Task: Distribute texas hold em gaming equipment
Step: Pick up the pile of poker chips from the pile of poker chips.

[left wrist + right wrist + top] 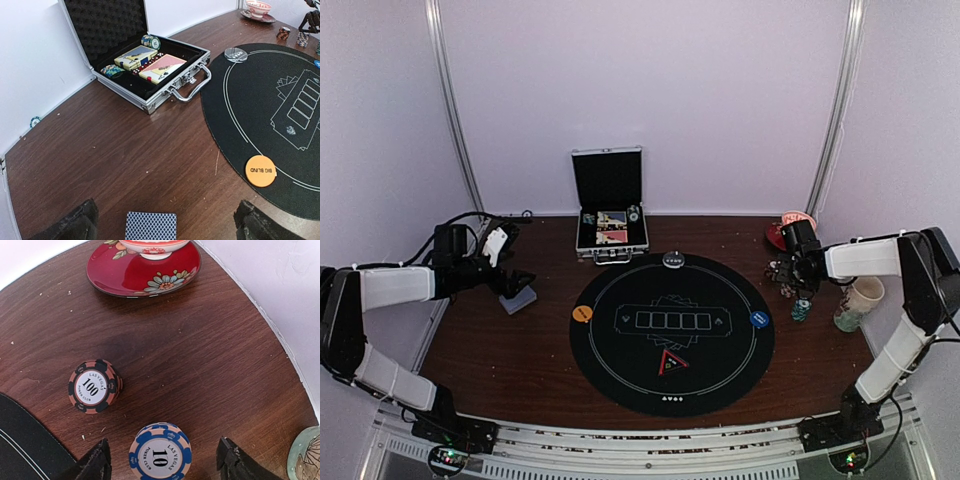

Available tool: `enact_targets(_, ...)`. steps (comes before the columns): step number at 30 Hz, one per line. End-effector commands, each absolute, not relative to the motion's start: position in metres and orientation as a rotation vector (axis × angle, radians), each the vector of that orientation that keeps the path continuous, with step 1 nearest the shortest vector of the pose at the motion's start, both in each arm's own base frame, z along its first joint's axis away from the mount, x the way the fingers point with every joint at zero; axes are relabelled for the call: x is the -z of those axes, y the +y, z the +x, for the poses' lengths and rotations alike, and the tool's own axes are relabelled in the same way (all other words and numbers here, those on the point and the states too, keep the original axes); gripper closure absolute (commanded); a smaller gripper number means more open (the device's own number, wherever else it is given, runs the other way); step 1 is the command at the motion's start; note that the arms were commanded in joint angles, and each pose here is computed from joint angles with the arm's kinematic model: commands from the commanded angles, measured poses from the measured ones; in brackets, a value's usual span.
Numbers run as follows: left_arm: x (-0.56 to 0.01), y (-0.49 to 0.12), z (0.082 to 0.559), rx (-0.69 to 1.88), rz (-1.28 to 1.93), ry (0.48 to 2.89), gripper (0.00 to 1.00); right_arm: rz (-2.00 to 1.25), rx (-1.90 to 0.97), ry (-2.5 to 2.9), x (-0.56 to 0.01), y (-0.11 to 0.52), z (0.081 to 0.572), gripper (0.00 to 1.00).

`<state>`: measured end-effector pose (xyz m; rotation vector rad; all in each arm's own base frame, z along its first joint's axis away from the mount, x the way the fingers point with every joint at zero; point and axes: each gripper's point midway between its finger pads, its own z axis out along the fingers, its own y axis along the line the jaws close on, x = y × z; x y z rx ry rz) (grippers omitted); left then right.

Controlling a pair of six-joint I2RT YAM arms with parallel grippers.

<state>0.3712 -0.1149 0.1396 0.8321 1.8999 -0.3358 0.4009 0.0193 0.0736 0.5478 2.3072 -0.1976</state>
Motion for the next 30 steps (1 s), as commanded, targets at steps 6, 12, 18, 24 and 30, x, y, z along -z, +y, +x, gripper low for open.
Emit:
enact_targets(6, -0.1492, -0.1163, 0.3728, 0.339, 0.826, 1.853, 0.02, 0.555, 0.223, 2.308, -0.0681, 0.0146, 0.4046, 0.31)
enact_targets(12, -0.1482, -0.1164, 0.3733, 0.341, 0.825, 1.855, 0.02, 0.549, 0.21, 2.315, -0.0662, 0.0171, 0.4064, 0.35)
enact_targets(18, -0.1475, -0.1159, 0.3738, 0.34, 0.824, 1.857, 0.02, 0.545, 0.209, 2.322, -0.0641, 0.0179, 0.4072, 0.38)
enact_targets(24, -0.1471, -0.1166, 0.374, 0.343, 0.824, 1.857, 0.02, 0.544, 0.199, 2.32, -0.0646, 0.0191, 0.4083, 0.42)
enact_targets(30, -0.147, -0.1163, 0.3739, 0.342, 0.822, 1.858, 0.02, 0.545, 0.192, 2.31, -0.0683, 0.0193, 0.4084, 0.47)
